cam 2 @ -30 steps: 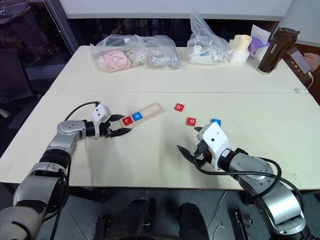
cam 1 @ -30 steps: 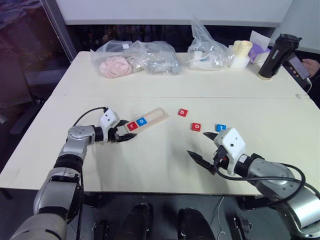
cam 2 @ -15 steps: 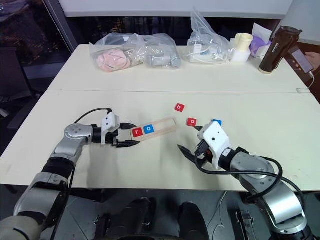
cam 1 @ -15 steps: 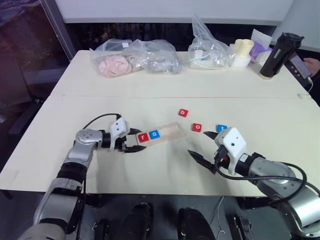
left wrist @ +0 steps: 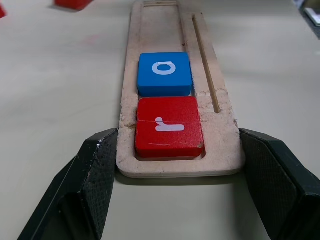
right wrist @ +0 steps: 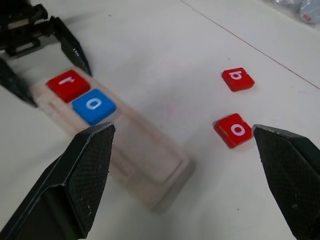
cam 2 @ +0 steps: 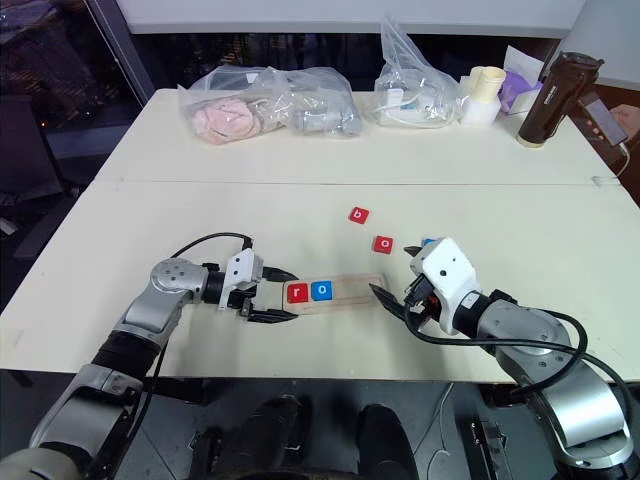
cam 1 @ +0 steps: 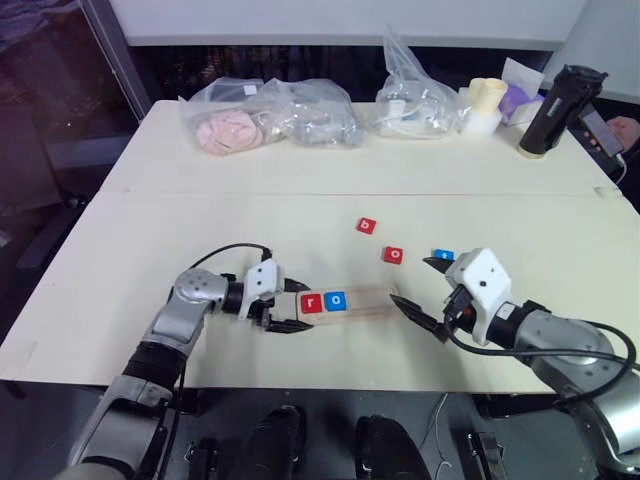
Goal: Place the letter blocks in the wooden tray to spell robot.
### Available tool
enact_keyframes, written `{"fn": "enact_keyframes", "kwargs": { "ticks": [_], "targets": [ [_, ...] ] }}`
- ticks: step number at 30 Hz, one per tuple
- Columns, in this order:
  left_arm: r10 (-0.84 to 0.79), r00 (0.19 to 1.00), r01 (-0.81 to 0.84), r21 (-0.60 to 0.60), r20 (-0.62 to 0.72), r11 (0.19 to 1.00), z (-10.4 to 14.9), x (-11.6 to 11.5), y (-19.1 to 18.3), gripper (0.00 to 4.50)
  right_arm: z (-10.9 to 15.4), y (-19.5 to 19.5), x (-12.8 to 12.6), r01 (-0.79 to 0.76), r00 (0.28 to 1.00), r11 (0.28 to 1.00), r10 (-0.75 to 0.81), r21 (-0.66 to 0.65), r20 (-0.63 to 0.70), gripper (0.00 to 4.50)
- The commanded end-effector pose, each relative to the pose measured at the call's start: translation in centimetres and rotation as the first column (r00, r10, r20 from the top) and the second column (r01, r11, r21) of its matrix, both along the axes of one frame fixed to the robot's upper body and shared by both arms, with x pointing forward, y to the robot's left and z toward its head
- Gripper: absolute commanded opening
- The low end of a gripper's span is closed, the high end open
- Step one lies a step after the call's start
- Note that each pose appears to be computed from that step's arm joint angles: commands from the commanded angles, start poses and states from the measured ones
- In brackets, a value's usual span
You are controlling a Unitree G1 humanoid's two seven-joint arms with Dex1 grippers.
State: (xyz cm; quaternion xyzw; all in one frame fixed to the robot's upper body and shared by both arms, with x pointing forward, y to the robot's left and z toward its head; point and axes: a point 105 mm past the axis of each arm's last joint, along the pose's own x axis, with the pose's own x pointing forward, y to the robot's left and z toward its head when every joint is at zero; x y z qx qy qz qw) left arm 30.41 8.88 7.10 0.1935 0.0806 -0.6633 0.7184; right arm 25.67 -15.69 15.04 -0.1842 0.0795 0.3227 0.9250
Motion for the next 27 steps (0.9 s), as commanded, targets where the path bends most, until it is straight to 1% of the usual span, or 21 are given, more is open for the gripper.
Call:
{"fn": "enact_keyframes", "kwargs": {
  "ticks": [1, 11, 22, 24, 25, 27],
  "targets": [
    [-0.046, 0.998, 0.047, 0.025, -0.033, 0.999, -1.09, -1.05, -0.77, 3.13, 0.91, -0.13, -0.01, -0.003, 0.999, 1.0, 0.003, -0.011, 0.038, 4.5],
    [-0.093, 0.995, 0.094, 0.03, -0.033, 0.995, -1.2, -1.82, -1.18, 3.13, 0.86, -0.03, 0.02, -0.002, 0.999, 1.0, 0.003, -0.01, 0.041, 4.5],
    [-0.079, 0.996, 0.081, 0.045, -0.031, 0.996, -1.54, -1.64, -1.19, 3.13, 0.8, 0.19, 0.1, -0.005, 0.999, 1.0, 0.005, -0.008, 0.041, 4.5],
    [-0.071, 0.997, 0.072, 0.042, -0.029, 0.997, -1.54, -1.55, -1.21, 4.16, 0.78, 0.22, 0.09, -0.005, 0.999, 1.0, 0.006, -0.008, 0.04, 4.5],
    [-0.068, 0.997, 0.069, 0.041, -0.029, 0.997, -1.54, -1.51, -1.21, 4.46, 0.79, 0.23, 0.1, -0.005, 0.999, 1.0, 0.006, -0.008, 0.04, 4.5],
    [-0.064, 0.997, 0.066, 0.042, -0.033, 0.997, -1.57, -1.47, -1.15, 4.46, 0.81, 0.25, 0.12, -0.006, 0.999, 1.0, 0.007, -0.007, 0.041, 4.5]
  ]
}}
